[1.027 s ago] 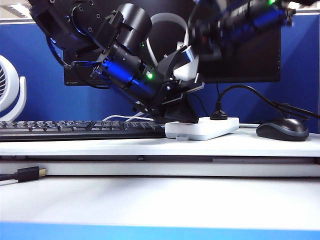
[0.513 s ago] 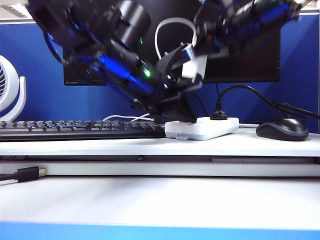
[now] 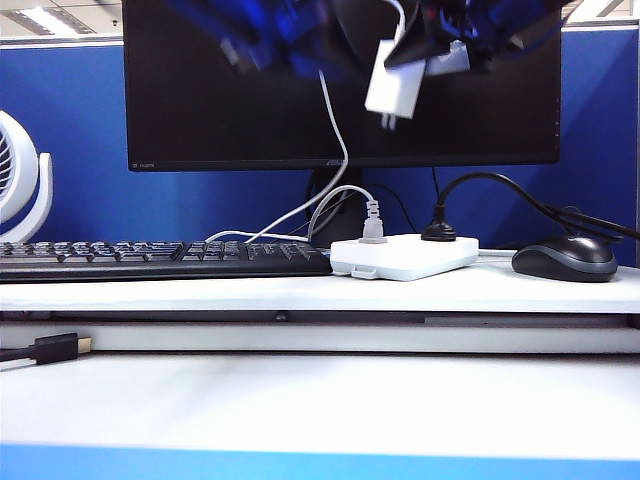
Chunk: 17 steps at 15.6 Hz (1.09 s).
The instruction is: Unplug the white charger from the socket, then place it next to the socket.
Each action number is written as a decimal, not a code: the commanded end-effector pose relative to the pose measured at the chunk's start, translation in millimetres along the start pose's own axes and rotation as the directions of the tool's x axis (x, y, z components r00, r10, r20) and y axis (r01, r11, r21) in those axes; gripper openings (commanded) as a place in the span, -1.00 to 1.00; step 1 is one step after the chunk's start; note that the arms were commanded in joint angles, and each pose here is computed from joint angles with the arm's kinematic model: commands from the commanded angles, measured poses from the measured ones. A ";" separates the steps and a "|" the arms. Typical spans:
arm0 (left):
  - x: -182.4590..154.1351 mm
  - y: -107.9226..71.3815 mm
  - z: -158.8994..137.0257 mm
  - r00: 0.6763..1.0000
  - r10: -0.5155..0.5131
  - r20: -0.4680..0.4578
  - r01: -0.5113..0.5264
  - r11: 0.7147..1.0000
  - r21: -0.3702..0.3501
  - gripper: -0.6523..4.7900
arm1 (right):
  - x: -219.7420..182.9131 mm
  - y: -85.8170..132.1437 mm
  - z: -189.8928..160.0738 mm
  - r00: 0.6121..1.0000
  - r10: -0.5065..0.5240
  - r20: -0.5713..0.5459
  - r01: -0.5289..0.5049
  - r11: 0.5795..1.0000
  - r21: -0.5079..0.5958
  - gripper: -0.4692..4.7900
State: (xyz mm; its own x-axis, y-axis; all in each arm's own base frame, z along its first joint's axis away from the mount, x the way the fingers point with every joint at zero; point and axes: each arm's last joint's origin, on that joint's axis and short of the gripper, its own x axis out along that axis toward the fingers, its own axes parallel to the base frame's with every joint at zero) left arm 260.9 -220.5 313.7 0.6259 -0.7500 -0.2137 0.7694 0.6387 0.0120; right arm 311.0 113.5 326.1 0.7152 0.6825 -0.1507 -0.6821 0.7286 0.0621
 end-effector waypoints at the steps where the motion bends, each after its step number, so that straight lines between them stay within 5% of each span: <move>1: -28.4 0.1 22.6 0.986 0.156 0.058 -0.160 0.986 0.055 -0.78 | -1.2 8.9 4.6 0.983 0.180 0.015 -0.181 0.978 0.100 -0.38; 5: -62.9 0.3 47.1 0.933 0.325 0.157 -0.334 0.942 0.029 -0.78 | 2.0 23.6 -8.9 0.936 0.338 -0.096 -0.306 0.920 0.244 -0.38; 17: -65.2 0.4 47.8 0.927 0.341 0.154 -0.349 0.937 0.026 -0.78 | 43.2 34.4 -68.2 0.853 0.416 -0.316 -0.166 0.789 0.592 -0.40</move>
State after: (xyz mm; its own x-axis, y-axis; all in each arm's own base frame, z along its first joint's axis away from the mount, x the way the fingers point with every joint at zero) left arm 227.2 -180.0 371.6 0.8607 -0.5056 -0.0605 0.5092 0.8536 0.1099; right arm 306.5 162.8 251.4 0.2732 0.8583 -0.4345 -0.5600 0.5091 0.6536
